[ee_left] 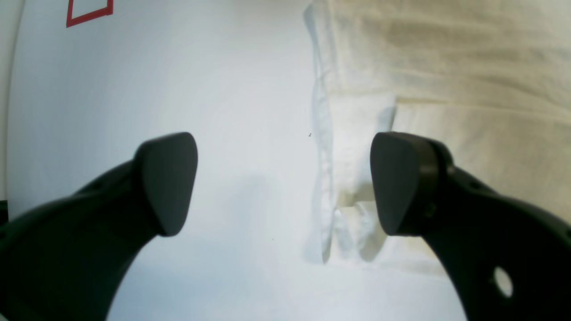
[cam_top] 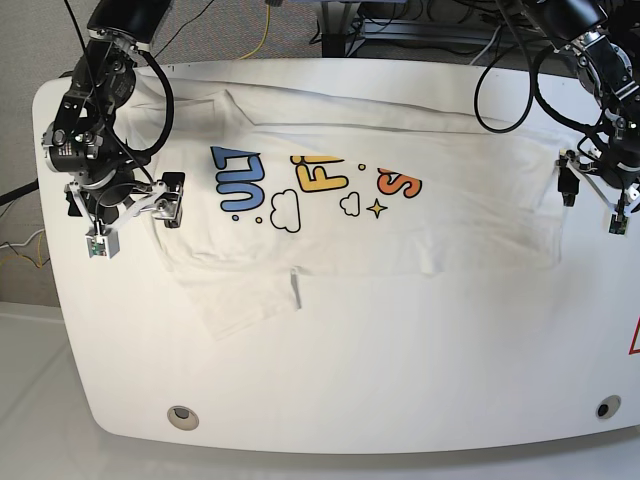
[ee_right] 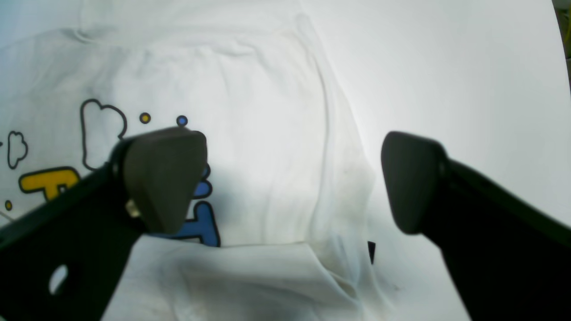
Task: Fold the T-shirt properly
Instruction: 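Grasp the shirt edge with the right gripper and lift it slightly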
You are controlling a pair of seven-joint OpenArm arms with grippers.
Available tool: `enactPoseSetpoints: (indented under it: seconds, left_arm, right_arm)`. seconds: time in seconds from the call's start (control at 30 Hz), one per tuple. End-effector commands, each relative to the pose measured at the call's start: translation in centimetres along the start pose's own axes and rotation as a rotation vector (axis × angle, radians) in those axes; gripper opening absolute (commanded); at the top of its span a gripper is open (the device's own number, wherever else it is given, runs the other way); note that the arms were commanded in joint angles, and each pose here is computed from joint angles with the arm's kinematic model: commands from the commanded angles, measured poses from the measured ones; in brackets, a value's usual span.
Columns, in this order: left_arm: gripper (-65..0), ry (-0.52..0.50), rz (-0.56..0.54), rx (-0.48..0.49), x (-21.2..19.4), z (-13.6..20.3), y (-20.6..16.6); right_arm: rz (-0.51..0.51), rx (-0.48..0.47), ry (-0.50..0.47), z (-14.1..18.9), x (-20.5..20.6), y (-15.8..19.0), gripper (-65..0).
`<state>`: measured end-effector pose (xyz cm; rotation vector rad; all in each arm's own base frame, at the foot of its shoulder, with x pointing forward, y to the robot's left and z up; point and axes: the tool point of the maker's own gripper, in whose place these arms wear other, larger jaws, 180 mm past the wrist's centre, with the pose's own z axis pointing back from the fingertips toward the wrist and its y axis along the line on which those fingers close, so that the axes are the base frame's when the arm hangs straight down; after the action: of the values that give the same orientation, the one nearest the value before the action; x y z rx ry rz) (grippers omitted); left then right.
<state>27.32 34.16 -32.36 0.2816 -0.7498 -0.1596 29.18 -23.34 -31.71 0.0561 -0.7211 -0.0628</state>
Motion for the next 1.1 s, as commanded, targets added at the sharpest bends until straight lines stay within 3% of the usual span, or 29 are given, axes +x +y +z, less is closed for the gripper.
enactPoseSetpoints:
  seconds: [0.0, 0.4, 0.73, 0.8, 1.07]
  left_arm:
    - [-8.1, -0.088, -0.092, -0.137, 3.7, -1.6, -4.3]
    - [-9.5, -0.102, -0.037, -0.153, 3.8, -2.7, -4.2]
    - [-9.7, -0.09, 0.019, -0.175, 3.1, -4.0, -4.0]
    - [-9.5, -0.082, 0.053, -0.17, 2.8, -4.5, -3.9]
    - [-8.8, -0.081, 0.035, -0.163, 2.8, -4.2, -3.7]
  right_arm:
    - [-0.054, 0.011, 0.02, -4.5, 1.2, -2.5, -0.1]
    - [-0.086, 0.052, 0.032, -8.8, 0.8, -2.8, -0.4]
    - [-0.165, 0.069, 0.093, -11.6, -0.2, -3.4, 0.0]
    - [-0.225, 0.07, 0.1, -12.6, 0.3, -4.0, 0.0]
    - [-0.303, 0.077, 0.111, -13.6, 0.4, -4.5, 0.0]
